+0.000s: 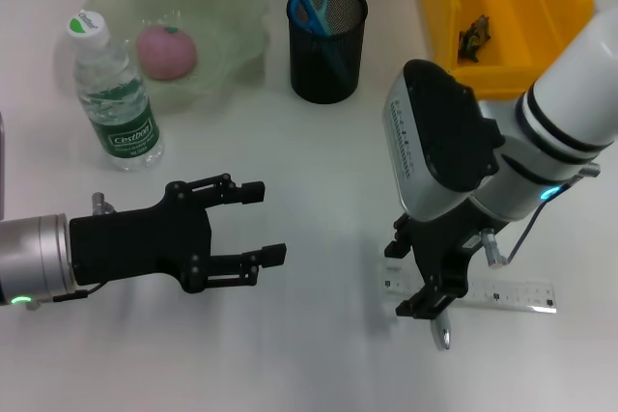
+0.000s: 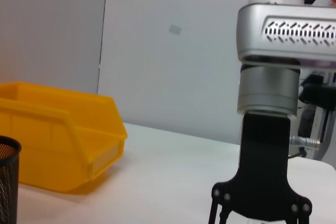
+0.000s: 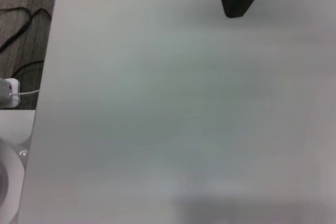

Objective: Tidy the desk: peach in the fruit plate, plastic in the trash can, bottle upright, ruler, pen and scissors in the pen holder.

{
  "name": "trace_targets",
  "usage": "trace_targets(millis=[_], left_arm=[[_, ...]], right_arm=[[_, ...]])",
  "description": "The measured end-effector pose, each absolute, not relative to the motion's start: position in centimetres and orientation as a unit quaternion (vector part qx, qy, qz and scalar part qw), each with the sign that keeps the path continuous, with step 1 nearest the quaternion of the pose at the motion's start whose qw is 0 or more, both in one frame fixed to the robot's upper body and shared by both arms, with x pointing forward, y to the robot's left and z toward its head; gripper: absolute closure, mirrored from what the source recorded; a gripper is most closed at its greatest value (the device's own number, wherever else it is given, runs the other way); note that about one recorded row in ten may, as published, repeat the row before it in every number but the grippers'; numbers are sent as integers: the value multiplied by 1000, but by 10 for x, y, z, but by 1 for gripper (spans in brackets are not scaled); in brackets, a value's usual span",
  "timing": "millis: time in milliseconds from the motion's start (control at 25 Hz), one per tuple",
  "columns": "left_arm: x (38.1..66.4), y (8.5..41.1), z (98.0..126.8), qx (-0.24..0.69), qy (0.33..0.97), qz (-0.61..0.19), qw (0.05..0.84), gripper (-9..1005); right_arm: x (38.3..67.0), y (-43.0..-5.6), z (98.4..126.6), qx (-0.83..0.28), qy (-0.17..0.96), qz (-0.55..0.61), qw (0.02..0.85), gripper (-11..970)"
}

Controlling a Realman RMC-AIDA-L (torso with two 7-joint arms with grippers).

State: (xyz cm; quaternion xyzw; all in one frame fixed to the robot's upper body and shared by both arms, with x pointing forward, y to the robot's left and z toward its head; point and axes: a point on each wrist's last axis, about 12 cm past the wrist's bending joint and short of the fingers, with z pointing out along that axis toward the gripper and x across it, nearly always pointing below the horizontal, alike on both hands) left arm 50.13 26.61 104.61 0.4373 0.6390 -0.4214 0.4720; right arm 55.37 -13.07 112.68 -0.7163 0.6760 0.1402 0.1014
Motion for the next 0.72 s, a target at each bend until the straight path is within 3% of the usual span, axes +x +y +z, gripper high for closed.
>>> trace_targets(millis=[200, 720], left_arm=[[501, 266, 1046, 434, 641, -424, 471, 194], [500, 265, 1045, 427, 641, -426, 475, 194]], right_arm=[[552, -127, 1122, -721, 672, 133, 102, 250], [552, -127, 1121, -720, 673, 131, 106, 488]])
